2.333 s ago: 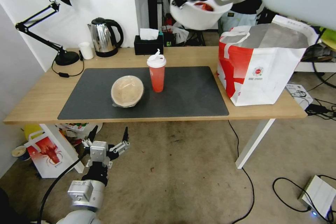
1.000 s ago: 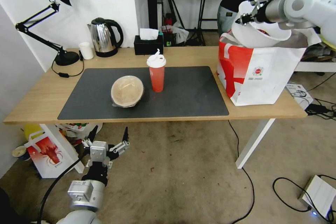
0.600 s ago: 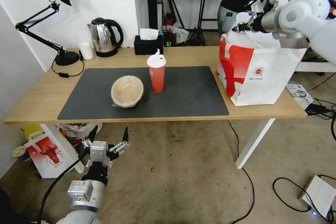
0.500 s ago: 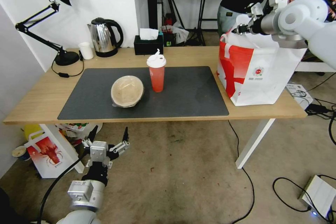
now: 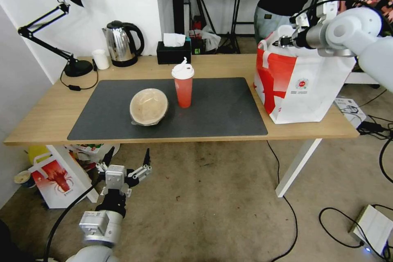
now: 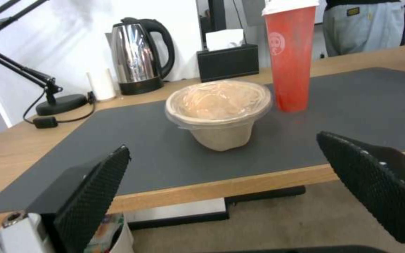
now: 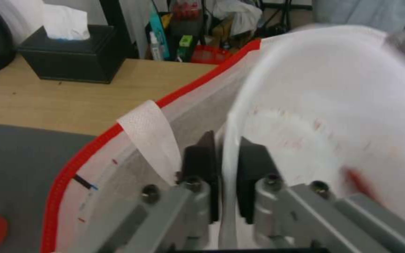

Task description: Pick up the trash from the table and place it into the takeout bag.

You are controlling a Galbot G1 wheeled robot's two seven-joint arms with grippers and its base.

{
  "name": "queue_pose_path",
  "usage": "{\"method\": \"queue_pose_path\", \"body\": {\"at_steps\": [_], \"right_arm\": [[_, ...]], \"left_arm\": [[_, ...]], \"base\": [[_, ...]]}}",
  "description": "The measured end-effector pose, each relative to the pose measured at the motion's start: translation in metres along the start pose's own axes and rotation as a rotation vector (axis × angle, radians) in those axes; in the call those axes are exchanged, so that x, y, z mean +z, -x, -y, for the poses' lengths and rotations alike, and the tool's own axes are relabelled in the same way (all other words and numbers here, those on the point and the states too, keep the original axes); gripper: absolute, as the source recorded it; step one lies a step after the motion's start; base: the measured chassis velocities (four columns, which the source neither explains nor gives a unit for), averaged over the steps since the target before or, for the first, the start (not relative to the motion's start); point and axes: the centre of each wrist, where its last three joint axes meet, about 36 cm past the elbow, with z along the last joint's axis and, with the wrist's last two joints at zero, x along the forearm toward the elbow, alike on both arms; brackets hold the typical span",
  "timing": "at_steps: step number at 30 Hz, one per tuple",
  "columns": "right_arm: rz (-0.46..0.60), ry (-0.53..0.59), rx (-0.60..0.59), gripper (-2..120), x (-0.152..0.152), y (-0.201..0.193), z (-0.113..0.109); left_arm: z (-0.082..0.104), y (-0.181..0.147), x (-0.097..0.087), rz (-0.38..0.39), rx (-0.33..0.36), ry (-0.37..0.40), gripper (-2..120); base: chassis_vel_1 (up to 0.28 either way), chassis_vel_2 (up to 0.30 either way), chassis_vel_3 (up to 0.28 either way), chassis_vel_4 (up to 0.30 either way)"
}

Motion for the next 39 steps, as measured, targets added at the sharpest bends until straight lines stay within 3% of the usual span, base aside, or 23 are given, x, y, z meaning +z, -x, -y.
{"method": "queue_pose_path", "body": {"at_steps": [2,6,9,10,17,20,26,33,39], "right_arm": [[0.005,-0.006,0.003,22,-0.003,-0.002,-0.002],[0.005,-0.017,0.017,30,-0.005,-0.003,-0.004],[0.010,-0.044,0.040,43,-0.010,-0.005,-0.006],[0.015,-0.071,0.066,59,-0.016,-0.008,-0.009],[0.019,-0.098,0.086,78,-0.022,-0.010,-0.012],[0.024,-0.110,0.089,95,-0.024,-0.011,-0.015],[0.039,-0.142,0.081,100,-0.026,-0.011,-0.017],[0.131,-0.146,-0.007,100,-0.043,-0.029,-0.025],[0.384,-0.199,-0.077,100,-0.044,-0.049,-0.046]], "left_arm": [[0.000,0.000,0.000,0.000,0.000,0.000,100],[0.000,0.000,0.000,0.000,0.000,0.000,100],[0.000,0.000,0.000,0.000,0.000,0.000,100],[0.000,0.000,0.000,0.000,0.000,0.000,100],[0.000,0.000,0.000,0.000,0.000,0.000,100],[0.000,0.000,0.000,0.000,0.000,0.000,100],[0.000,0.000,0.000,0.000,0.000,0.000,100],[0.000,0.000,0.000,0.000,0.000,0.000,100],[0.000,0.000,0.000,0.000,0.000,0.000,100]], "base": [[0.000,0.000,0.000,0.000],[0.000,0.000,0.000,0.000],[0.000,0.000,0.000,0.000],[0.000,0.000,0.000,0.000],[0.000,0.000,0.000,0.000],[0.000,0.000,0.000,0.000],[0.000,0.000,0.000,0.000],[0.000,0.000,0.000,0.000],[0.000,0.000,0.000,0.000]]}}
